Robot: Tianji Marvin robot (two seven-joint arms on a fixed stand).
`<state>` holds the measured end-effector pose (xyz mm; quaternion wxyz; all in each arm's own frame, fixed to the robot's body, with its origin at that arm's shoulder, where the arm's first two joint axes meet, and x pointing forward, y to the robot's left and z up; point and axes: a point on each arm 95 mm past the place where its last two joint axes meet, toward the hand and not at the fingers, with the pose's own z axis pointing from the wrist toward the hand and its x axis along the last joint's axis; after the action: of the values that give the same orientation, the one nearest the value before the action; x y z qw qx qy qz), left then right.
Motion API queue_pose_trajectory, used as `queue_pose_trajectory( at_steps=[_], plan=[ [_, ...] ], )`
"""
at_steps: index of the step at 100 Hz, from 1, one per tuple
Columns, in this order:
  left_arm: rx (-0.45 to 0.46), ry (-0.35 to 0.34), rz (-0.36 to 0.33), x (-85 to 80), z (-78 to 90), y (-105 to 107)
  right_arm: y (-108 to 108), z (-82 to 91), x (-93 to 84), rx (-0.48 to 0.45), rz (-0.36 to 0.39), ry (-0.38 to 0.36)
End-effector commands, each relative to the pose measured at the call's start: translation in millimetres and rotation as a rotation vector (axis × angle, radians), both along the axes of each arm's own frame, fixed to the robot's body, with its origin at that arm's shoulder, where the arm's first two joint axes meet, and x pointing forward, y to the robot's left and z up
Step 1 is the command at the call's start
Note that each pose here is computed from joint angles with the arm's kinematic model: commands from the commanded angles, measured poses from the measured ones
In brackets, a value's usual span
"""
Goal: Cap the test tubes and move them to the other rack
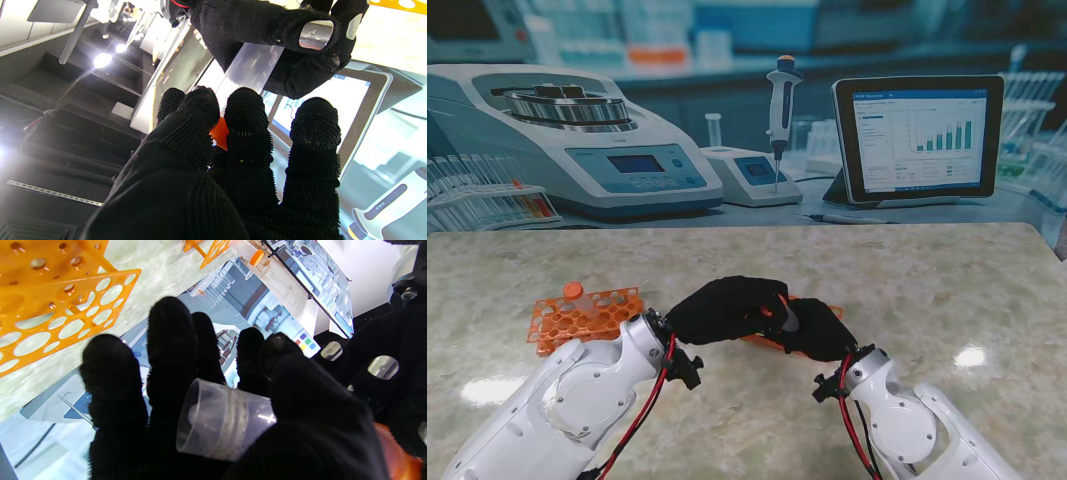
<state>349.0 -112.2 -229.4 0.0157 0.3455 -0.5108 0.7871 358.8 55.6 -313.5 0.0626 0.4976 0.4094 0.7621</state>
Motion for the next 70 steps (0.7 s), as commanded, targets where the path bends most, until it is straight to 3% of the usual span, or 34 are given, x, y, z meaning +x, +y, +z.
queue_pose_trajectory(
  at_steps=[1, 44, 70],
  plan=[
    [0.021, 0.015, -0.018, -3.5, -0.9, -1.2, 0.3, -1.5, 0.7, 0.022, -0.008, 0.012],
    [0.1, 0.034, -0.042, 1.6, 0.5, 2.1, 0.7, -0.7, -1.6, 0.003, 0.014, -0.009],
    [0.148, 0.018, -0.017, 5.2, 7.8, 6.0, -0.1, -0.6, -3.1, -0.006, 0.032, -0.007]
  ],
)
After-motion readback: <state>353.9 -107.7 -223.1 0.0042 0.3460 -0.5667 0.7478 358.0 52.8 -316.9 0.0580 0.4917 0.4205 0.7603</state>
